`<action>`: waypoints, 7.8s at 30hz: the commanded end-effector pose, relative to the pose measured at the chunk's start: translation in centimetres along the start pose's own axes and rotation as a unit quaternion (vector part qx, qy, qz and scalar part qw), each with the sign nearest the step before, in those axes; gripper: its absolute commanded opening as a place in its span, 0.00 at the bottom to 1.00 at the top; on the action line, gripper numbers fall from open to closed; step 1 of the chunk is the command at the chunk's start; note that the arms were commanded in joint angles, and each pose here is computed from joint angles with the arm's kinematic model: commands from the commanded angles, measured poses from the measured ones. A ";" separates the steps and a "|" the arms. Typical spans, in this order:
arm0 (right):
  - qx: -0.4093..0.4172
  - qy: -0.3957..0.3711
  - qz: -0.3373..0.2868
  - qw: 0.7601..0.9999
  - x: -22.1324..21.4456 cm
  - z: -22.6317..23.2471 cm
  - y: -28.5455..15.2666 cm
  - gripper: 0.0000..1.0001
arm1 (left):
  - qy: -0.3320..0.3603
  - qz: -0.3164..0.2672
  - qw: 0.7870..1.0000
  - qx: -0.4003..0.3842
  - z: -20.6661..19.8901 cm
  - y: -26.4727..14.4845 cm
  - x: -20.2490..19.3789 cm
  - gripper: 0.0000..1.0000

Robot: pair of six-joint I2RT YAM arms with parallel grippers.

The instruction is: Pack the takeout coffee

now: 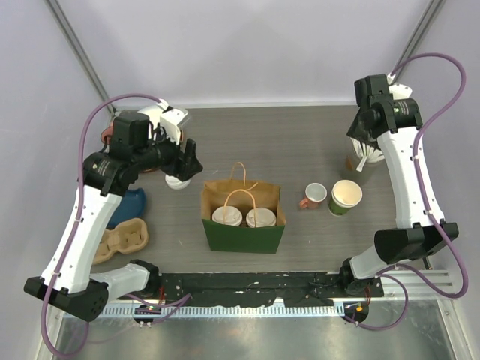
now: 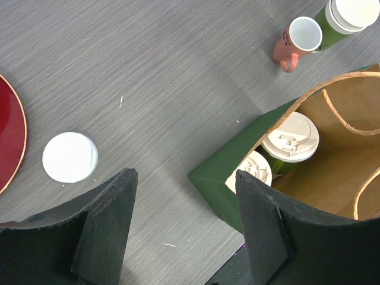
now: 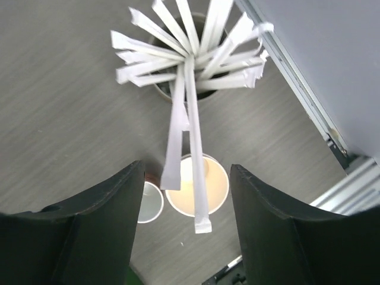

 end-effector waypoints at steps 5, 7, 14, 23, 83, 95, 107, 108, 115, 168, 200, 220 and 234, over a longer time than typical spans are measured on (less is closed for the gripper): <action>-0.034 -0.067 0.030 0.997 -1.9 -1.8 1.5 0.61 | -0.003 -0.011 1.000 -0.006 -0.2 -0.6 -0.1 0.71; -0.021 -0.086 0.033 0.996 -2.0 -1.4 2.2 0.60 | -0.004 -0.010 1.000 -0.007 -0.2 -0.6 -0.2 0.71; -0.024 -0.107 0.044 0.993 -2.4 -0.9 3.4 0.54 | -0.002 -0.010 1.000 -0.008 -0.2 -0.6 -0.2 0.71; -0.016 -0.123 0.052 0.991 -2.2 -0.2 3.9 0.22 | -0.002 -0.010 1.000 -0.011 -0.3 -0.7 -0.3 0.71; 0.632 -0.122 0.231 0.730 -3.8 10.0 -18.5 0.01 | 0.381 -0.125 0.914 -0.065 -4.3 -1.4 13.3 0.74; 0.659 -0.161 0.265 0.685 -5.3 9.6 -20.0 0.01 | 0.347 -0.031 0.932 -0.095 -4.0 2.7 11.4 0.66; 0.669 -0.144 0.243 0.688 -5.0 9.8 -20.5 0.02 | 0.333 -0.031 0.938 -0.090 -4.1 1.9 11.7 0.00; 0.665 -0.137 0.240 0.693 -4.9 10.0 -20.3 0.10 | 0.316 -0.038 0.944 -0.089 -4.3 1.7 11.9 0.00; 0.639 -0.009 0.163 0.751 -0.2 9.6 -18.3 0.50 | 0.118 -0.171 0.973 -0.099 -5.4 -3.8 14.0 0.00; 0.061 0.105 0.044 0.992 -1.5 -0.3 -5.7 0.55 | 0.034 -0.302 0.934 -0.189 -5.5 0.2 2.3 0.59; -0.005 0.190 0.082 0.978 -6.6 -3.4 9.3 0.51 | 0.057 -0.245 0.962 -0.111 -4.3 -1.4 3.2 0.60; -0.028 0.142 0.092 0.985 -6.9 -3.9 11.6 0.35 | 0.048 -0.233 0.965 -0.112 -3.7 -0.7 4.0 0.60; -0.025 0.133 0.115 0.984 -7.7 -3.9 12.7 0.31 | 0.041 -0.229 0.966 -0.113 -3.5 -0.6 4.3 0.61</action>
Point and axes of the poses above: each gripper's point midway between its finger pads, its own y axis out along the fingers, its own z axis along the line the jaws close on, x = y × z, the point moved 10 cm from there along -y, back along the fingers, and after that the axes turned 9 degrees about y, right-handed, at the moved point
